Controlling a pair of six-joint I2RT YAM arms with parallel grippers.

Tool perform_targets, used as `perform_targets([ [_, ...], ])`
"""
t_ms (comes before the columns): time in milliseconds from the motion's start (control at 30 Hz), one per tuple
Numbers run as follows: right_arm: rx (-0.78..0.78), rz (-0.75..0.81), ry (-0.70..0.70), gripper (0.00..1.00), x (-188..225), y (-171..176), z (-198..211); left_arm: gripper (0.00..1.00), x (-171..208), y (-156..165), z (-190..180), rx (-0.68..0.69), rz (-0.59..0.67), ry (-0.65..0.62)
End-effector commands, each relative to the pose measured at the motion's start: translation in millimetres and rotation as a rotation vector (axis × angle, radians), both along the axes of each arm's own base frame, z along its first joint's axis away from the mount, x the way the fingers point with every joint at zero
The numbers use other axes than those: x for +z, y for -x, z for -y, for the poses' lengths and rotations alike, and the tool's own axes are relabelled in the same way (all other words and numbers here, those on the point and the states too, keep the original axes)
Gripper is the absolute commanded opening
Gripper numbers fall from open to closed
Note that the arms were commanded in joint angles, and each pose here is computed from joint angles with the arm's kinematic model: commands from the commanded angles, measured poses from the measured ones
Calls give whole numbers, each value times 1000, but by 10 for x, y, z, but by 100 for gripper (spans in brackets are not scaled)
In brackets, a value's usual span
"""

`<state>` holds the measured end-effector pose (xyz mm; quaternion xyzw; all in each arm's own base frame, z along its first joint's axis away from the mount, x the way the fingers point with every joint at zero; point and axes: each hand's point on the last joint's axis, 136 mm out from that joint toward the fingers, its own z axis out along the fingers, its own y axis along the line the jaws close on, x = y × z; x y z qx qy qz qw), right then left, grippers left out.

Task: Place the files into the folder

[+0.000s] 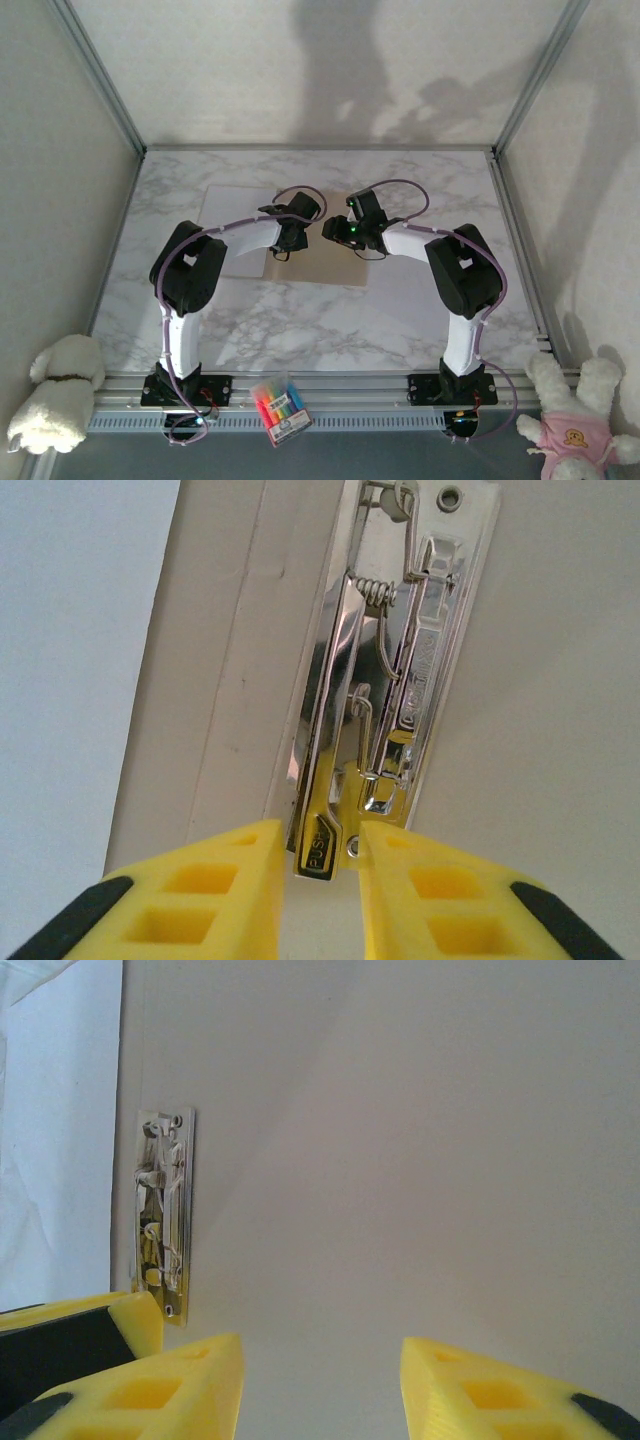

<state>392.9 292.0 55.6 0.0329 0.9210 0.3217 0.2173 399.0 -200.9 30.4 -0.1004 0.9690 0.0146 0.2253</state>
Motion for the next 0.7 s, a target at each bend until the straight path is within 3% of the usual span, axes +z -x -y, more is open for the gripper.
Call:
perform_targets([
  [0, -22, -3, 9, 44, -47, -13, 55, 25, 41, 52, -55, -1, -3, -43],
  [400, -25, 0, 8, 44, -44, -10, 59, 15, 24, 94, -80, -14, -12, -51],
  [667, -25, -3, 11, 44, -55, -8, 57, 14, -23, 97, -70, -39, -24, -48],
])
